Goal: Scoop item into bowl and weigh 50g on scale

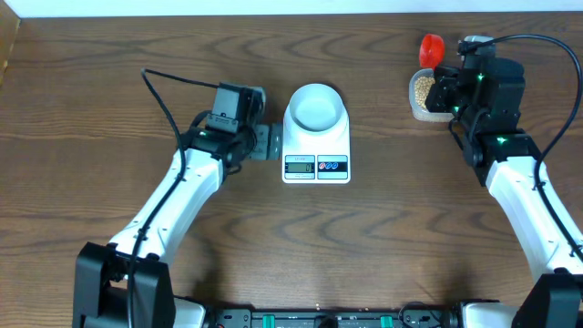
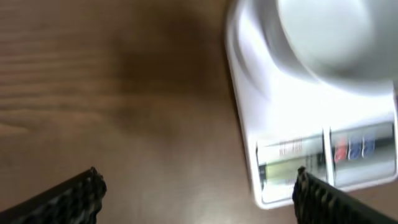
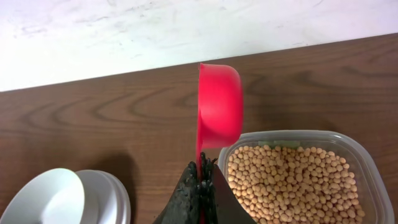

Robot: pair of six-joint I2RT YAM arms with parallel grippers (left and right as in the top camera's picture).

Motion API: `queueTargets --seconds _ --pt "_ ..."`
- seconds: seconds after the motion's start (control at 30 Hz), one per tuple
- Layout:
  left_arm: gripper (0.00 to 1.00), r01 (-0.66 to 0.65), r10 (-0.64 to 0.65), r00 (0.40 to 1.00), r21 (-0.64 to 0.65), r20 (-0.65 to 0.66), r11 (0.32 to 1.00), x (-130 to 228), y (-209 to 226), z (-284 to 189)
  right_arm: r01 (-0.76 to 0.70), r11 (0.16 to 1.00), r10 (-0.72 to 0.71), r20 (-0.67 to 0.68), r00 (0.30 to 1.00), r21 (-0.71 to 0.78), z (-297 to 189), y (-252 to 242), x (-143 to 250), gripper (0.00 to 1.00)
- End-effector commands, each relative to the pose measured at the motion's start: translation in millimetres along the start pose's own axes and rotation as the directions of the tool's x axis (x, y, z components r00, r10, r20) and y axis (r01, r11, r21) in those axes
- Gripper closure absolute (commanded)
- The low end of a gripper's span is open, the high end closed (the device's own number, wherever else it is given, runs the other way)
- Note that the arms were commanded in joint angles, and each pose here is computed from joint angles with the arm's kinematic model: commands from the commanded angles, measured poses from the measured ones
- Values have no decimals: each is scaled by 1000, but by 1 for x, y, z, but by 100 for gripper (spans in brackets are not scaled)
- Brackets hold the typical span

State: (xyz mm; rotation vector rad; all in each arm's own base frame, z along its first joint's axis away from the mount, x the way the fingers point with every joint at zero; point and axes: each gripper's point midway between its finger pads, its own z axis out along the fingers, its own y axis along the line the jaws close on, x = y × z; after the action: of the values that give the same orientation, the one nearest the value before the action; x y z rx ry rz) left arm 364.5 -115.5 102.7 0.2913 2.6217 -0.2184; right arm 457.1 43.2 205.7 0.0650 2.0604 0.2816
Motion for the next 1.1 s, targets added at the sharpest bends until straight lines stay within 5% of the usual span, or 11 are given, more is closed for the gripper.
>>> queueTargets --seconds 0.0,0.3,0.53,0.8,1.07 --pt "2 -295 289 955 124 64 947 -17 -13 -42 30 1000 -30 -13 999 6 10 -4 3 99" --pt "2 -399 367 914 213 175 892 -31 -24 -109 33 999 -33 12 999 1 16 -4 -1 99" --pt "2 -403 371 913 246 167 881 -25 -30 -110 36 999 -36 34 999 -3 16 -2 -6 99" --pt "2 -544 535 836 321 123 775 10 -32 -115 38 999 -37 36 999 -19 16 0 -7 99" --pt "2 -562 553 824 298 121 772 8 -29 -114 39 997 -37 28 999 -64 16 8 -5 99"
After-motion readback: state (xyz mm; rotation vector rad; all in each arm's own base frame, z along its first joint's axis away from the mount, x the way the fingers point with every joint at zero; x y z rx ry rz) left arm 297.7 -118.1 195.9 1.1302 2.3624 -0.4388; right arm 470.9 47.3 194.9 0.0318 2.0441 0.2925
